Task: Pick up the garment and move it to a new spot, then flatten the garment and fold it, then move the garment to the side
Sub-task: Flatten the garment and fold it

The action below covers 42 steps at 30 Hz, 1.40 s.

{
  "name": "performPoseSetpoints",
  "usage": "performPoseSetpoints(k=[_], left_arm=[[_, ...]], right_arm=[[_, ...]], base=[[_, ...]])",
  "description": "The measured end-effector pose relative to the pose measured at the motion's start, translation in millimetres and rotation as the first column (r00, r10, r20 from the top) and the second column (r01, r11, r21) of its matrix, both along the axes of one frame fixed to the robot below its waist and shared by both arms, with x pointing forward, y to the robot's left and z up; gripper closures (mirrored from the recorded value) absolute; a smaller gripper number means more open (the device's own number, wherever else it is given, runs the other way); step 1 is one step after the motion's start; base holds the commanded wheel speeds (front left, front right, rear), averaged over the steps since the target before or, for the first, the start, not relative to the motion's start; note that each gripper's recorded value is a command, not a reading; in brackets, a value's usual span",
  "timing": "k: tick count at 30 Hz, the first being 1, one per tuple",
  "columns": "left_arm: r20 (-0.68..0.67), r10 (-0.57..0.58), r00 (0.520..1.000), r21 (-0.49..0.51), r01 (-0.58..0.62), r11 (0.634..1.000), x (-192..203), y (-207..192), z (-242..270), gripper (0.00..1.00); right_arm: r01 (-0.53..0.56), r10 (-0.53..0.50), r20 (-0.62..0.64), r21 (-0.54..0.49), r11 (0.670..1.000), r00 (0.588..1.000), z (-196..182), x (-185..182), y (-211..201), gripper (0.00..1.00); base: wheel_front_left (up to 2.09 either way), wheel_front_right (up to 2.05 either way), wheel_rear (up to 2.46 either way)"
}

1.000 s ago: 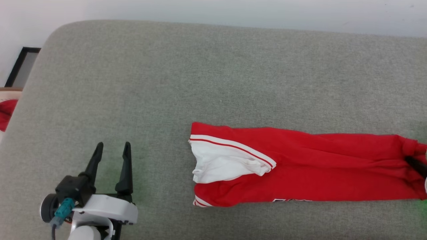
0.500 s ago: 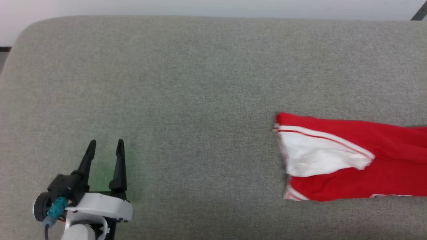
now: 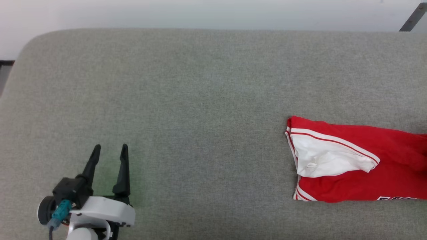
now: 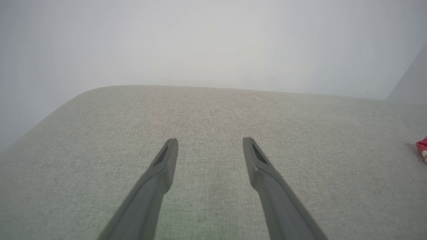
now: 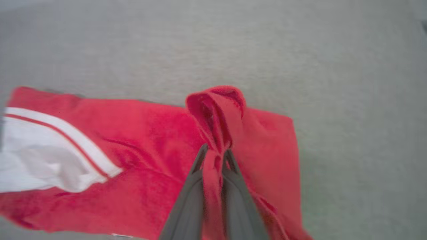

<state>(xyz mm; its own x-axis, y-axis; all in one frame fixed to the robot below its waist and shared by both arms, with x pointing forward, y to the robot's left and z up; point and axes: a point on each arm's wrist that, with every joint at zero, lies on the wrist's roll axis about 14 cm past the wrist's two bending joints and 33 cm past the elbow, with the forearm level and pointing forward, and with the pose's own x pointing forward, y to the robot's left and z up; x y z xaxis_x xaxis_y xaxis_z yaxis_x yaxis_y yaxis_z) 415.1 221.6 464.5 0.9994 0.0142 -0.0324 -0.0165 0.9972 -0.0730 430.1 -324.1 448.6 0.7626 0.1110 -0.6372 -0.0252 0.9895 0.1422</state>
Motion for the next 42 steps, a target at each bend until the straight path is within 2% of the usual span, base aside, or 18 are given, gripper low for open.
performPoseSetpoints(k=[4, 8, 10, 15, 19, 26, 35, 37, 38, 39, 42], left_arm=[[0.009, 0.0, 1.0, -0.008, 0.0, 1.0, -3.4, -1.1, 3.4, 0.0], [0.004, -0.001, 1.0, -0.019, 0.001, 1.0, -8.2, -3.6, 1.9, 0.0], [0.004, 0.0, 1.0, -0.032, 0.0, 0.999, -9.5, -5.4, 1.9, 0.0], [-0.005, -0.002, 1.0, -0.053, 0.001, 0.999, -12.8, -8.9, -1.0, 0.0], [-0.012, 0.001, 1.0, -0.064, -0.001, 0.998, -13.4, -10.3, -3.5, 0.0], [-0.03, 0.012, 0.999, -0.085, -0.015, 0.996, -14.6, -10.3, -9.1, 0.0], [-0.03, 0.032, 0.999, -0.102, -0.035, 0.994, -19.2, -7.4, -8.5, 0.0], [-0.026, 0.034, 0.999, -0.102, -0.037, 0.994, -19.8, -6.9, -7.3, 0.0], [-0.023, 0.032, 0.999, -0.101, -0.034, 0.994, -19.4, -7.2, -6.2, 0.0], [-0.02, 0.029, 0.999, -0.1, -0.031, 0.994, -18.8, -7.7, -5.2, 0.0], [-0.015, 0.016, 1.0, -0.096, -0.017, 0.995, -18.1, -10.1, -3.5, 0.0]], right_arm=[[-0.197, 0.192, 0.057, 0.081, 0.977, 0.98, 17.2, 3.4, 75.1, 1.0], [-0.354, 0.344, 0.088, 0.141, 0.925, 0.935, 27.4, -3.4, 138.8, 1.0], [-0.412, 0.397, 0.112, 0.182, 0.893, 0.911, 33.6, -6.3, 168.0, 1.0], [-0.513, 0.486, 0.174, 0.191, 0.837, 0.857, 48.6, -2.3, 215.0, 1.0], [-0.549, 0.525, 0.171, 0.155, 0.821, 0.834, 43.0, 4.8, 233.8, 1.0], [-0.563, 0.564, 0.031, 0.125, 0.817, 0.825, -9.3, 1.0, 243.3, 1.0], [-0.568, 0.571, 0.025, 0.141, 0.811, 0.821, -27.4, 1.1, 259.4, 1.0], [-0.56, 0.561, 0.044, 0.166, 0.812, 0.827, -24.7, -0.1, 262.6, 0.54], [-0.55, 0.549, 0.06, 0.176, 0.816, 0.834, -21.4, 1.7, 262.3, 0.21], [-0.54, 0.536, 0.075, 0.183, 0.821, 0.841, -17.4, 4.3, 260.8, 0.0], [-0.504, 0.488, 0.128, 0.21, 0.838, 0.864, -3.1, 10.8, 253.3, 0.0]], base=[[0.0, 0.0, 0.0], [0.0, 0.0, 0.0], [0.0, 0.0, 0.0], [0.0, 0.0, 0.0], [0.0, 0.0, 0.0], [0.0, 0.0, 0.0], [0.0, 0.0, 0.0], [0.0, 0.0, 0.0], [0.0, 0.0, 0.0], [0.0, 0.0, 0.0], [0.0, 0.0, 0.0]])
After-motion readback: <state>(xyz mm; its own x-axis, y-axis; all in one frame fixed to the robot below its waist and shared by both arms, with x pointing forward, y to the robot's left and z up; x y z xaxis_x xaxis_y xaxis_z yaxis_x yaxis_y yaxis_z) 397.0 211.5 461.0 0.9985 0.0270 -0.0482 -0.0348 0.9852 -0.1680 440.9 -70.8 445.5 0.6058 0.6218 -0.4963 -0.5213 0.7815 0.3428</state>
